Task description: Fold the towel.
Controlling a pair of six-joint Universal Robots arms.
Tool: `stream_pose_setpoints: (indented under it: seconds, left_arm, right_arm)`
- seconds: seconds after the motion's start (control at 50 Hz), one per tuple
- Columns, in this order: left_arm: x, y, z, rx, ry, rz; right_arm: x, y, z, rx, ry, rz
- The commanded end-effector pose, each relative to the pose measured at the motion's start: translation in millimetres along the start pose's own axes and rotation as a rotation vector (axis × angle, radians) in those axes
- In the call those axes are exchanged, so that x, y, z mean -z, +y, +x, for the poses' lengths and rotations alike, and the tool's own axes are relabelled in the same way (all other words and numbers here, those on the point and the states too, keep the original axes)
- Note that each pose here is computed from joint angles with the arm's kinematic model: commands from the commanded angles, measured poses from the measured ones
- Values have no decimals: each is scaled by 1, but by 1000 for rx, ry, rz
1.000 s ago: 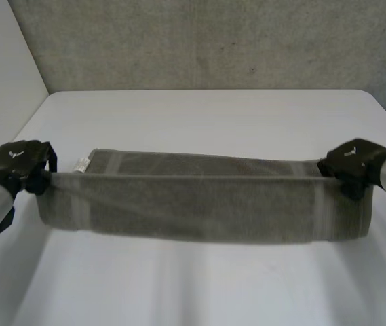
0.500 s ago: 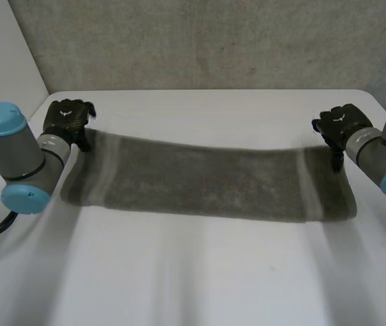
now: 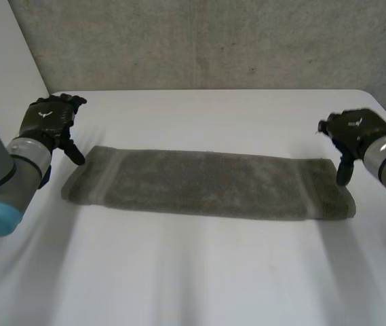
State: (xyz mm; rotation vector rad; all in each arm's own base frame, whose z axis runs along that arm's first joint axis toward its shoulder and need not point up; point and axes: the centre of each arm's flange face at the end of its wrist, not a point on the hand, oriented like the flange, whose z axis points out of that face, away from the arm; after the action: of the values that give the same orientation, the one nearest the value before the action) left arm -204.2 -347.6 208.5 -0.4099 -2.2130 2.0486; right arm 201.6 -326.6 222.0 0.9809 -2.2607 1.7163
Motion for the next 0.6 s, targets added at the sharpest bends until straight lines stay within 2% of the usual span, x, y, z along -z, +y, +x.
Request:
stream_pose_setpoints:
  seconds: [0.02, 0.06, 0.1, 0.26, 0.4, 0.52, 0.6]
  left_arm:
    - [25, -1, 1, 177, 7, 38]
    - [30, 4, 2, 226, 17, 61]
    - [32, 7, 3, 232, 25, 74]
    - [33, 15, 2, 223, 21, 165]
    - [32, 15, 2, 220, 19, 191]
    - [33, 16, 2, 219, 19, 189]
    - [33, 16, 2, 219, 21, 189]
  right_arm:
    - [13, 38, -21, -24, -77, -102]
    - [12, 45, -21, -29, -66, -105]
    - [10, 52, -22, -33, -52, -99]
    - [-5, 71, -20, -29, 10, -38]
    - [-21, 97, -22, -51, -6, -106]
    - [-23, 102, -20, -59, -6, -120]
    - [-22, 104, -2, -58, 56, -128]
